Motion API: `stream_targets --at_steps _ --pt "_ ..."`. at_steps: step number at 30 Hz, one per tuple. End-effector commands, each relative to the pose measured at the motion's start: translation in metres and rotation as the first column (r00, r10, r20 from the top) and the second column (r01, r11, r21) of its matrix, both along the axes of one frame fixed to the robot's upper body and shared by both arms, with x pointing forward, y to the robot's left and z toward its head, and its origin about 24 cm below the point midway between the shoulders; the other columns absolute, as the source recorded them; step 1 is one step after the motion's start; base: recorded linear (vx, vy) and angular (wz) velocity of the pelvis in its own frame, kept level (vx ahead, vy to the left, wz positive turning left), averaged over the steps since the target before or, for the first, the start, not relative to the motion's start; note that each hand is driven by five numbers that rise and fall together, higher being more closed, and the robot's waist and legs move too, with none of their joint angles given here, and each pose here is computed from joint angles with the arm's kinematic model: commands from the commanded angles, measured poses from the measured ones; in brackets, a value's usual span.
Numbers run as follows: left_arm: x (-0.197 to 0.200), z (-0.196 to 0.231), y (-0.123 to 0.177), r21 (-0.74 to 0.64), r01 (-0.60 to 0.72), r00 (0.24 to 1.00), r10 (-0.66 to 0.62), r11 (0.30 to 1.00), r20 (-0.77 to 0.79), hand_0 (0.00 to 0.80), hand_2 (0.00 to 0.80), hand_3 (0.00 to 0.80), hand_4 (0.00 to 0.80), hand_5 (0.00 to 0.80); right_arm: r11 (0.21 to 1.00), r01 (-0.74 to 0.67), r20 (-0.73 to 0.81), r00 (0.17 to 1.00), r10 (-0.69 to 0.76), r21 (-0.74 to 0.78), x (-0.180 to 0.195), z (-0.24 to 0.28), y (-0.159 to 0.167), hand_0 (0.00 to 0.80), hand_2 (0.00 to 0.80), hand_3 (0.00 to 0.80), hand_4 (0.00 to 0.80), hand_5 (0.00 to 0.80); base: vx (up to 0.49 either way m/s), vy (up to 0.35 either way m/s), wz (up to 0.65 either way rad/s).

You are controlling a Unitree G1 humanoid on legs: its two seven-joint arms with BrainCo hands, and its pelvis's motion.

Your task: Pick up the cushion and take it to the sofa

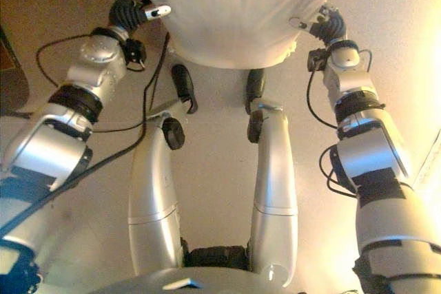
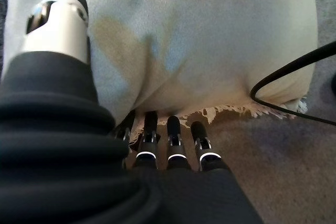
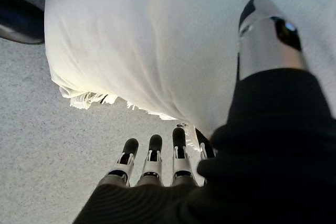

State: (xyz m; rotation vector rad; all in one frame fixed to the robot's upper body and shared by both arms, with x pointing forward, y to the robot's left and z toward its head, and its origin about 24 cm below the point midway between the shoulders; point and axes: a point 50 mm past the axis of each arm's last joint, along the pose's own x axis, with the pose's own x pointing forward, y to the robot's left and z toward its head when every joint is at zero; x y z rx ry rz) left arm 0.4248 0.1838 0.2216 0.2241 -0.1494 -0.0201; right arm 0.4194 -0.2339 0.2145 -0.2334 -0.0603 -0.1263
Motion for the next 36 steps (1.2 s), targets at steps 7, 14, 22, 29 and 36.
stream_targets --at_steps 7,14,22,29,36 --pt "0.004 0.031 0.010 -0.071 -0.124 0.991 0.127 0.990 0.046 0.000 0.000 0.000 0.000 0.000 0.996 -0.034 0.146 0.988 0.045 -0.080 0.004 0.057 0.017 0.000 0.000 0.000 0.000 0.000 0.005 -0.019 -0.04" --pt "0.003 0.029 0.027 -0.090 -0.217 0.976 0.219 0.972 0.006 0.000 0.000 0.000 0.000 0.000 0.995 -0.040 0.171 0.984 0.056 -0.093 0.005 0.066 0.023 0.000 0.000 0.000 0.000 0.000 0.001 -0.003 0.00" --pt "0.004 0.044 0.000 -0.098 0.010 0.997 -0.002 0.995 0.074 0.000 0.000 0.000 0.000 0.000 0.977 -0.164 0.200 0.961 0.189 -0.137 0.005 0.079 0.045 0.000 0.000 0.000 0.000 0.000 -0.005 0.005 0.02" --pt "0.002 0.053 -0.046 -0.069 0.303 0.951 -0.297 0.950 0.085 0.000 0.000 0.000 0.000 0.000 0.917 -0.347 0.218 0.897 0.386 -0.196 0.002 0.089 0.075 0.000 0.000 0.000 0.000 0.000 0.000 0.000 0.00" --pt "-0.001 0.063 -0.072 -0.033 0.398 0.914 -0.393 0.917 0.101 0.075 0.075 0.075 0.075 0.075 0.870 -0.432 0.225 0.847 0.483 -0.238 0.001 0.093 0.100 0.169 0.169 0.169 0.169 0.169 0.000 0.000 0.00"
